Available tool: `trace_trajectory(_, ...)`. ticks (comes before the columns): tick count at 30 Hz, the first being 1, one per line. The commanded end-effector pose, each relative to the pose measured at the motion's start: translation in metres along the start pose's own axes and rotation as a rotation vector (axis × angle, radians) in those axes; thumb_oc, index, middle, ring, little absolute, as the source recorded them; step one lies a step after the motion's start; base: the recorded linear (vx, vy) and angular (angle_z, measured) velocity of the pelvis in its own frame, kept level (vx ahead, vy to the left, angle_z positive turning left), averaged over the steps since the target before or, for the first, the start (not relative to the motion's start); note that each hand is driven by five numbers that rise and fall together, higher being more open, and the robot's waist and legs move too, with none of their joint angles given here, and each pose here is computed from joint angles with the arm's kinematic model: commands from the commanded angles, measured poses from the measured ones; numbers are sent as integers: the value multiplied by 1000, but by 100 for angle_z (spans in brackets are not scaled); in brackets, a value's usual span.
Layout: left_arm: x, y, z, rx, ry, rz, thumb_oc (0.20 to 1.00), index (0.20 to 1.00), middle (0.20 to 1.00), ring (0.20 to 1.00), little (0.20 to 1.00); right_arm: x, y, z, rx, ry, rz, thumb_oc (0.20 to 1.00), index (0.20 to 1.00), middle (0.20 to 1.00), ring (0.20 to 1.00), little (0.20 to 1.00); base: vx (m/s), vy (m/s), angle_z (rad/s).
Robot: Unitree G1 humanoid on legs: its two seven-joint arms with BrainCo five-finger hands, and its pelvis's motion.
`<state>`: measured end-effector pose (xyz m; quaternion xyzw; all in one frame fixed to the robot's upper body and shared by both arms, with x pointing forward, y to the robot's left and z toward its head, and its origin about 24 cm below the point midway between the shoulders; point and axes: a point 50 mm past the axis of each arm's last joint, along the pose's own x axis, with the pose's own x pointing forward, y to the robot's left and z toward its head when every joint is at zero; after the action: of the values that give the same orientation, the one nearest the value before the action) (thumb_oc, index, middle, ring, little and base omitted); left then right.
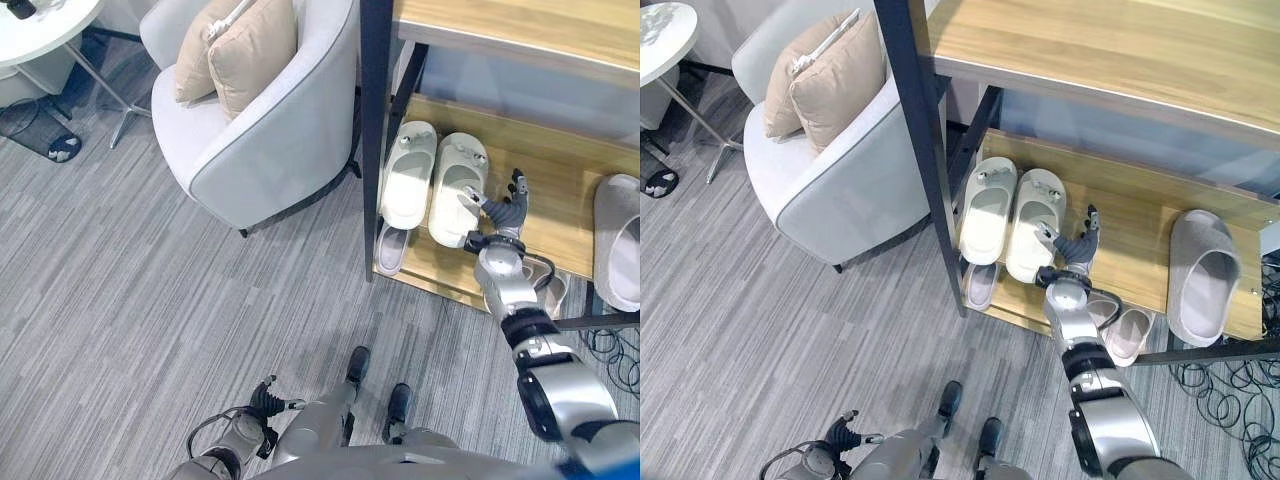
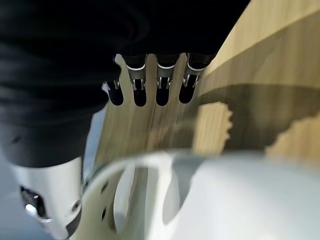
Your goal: Arrange the slippers neatly on the shoe rack.
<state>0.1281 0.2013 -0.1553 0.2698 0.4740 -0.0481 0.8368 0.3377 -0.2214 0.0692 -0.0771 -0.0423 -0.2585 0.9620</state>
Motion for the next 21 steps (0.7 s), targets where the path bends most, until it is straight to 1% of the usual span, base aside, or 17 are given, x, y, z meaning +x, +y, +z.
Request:
trace_trajectory(1, -5, -25, -9, 45, 57, -92, 1000, 1000, 1000, 1000, 1000, 12, -27, 35, -155, -240, -26, 1000, 1000, 1000, 1000, 1000, 18, -38, -9)
trace_trajectory(3, -5, -25, -8, 40, 52, -96, 1000, 1000, 1000, 1000, 1000, 14, -37, 42, -218, -295, -45, 1000, 1000, 1000, 1000, 1000, 6, -36, -9)
trace_trajectory(5, -5, -23, -11, 47, 52, -102, 1000, 1000, 1000, 1000, 1000, 17, -55, 47, -348, -352, -75, 1000, 1000, 1000, 1000, 1000, 3, -46, -13)
trace_trajectory(6, -5, -23, -12, 47, 54, -107, 1000, 1000, 1000, 1000, 1000, 19, -60, 49, -378, -363, -86, 1000, 1000, 1000, 1000, 1000, 1, -53, -4)
trace_trajectory(10, -9, -27, -23, 47, 79, -139, 1000, 1000, 1000, 1000, 1000, 29, -90, 44, -542, -326, -178, 1000, 1000, 1000, 1000, 1000, -5, -43, -7)
trace_trajectory(12, -9, -26, -24, 46, 80, -140, 1000, 1000, 1000, 1000, 1000, 33, -96, 42, -589, -306, -195, 1000, 1000, 1000, 1000, 1000, -15, -34, -5)
trace_trajectory(13, -9, -25, -23, 44, 80, -139, 1000, 1000, 1000, 1000, 1000, 35, -99, 40, -593, -289, -211, 1000, 1000, 1000, 1000, 1000, -19, -35, -7)
trace_trajectory(15, -11, -28, -27, 55, 91, -145, 1000, 1000, 1000, 1000, 1000, 40, -114, 28, -511, -177, -326, 1000, 1000, 1000, 1000, 1000, -10, -38, -7)
trace_trajectory(17, -11, -28, -27, 55, 91, -145, 1000, 1000, 1000, 1000, 1000, 40, -115, 28, -510, -177, -326, 1000, 1000, 1000, 1000, 1000, -1, -22, -7)
trace_trajectory(19, -10, -26, -26, 33, 94, -139, 1000, 1000, 1000, 1000, 1000, 40, -121, 19, -491, -103, -352, 1000, 1000, 1000, 1000, 1000, -4, -44, -8)
trace_trajectory(21, -9, -26, -24, 22, 92, -136, 1000, 1000, 1000, 1000, 1000, 41, -124, 18, -488, -86, -372, 1000, 1000, 1000, 1000, 1000, 2, -22, -6)
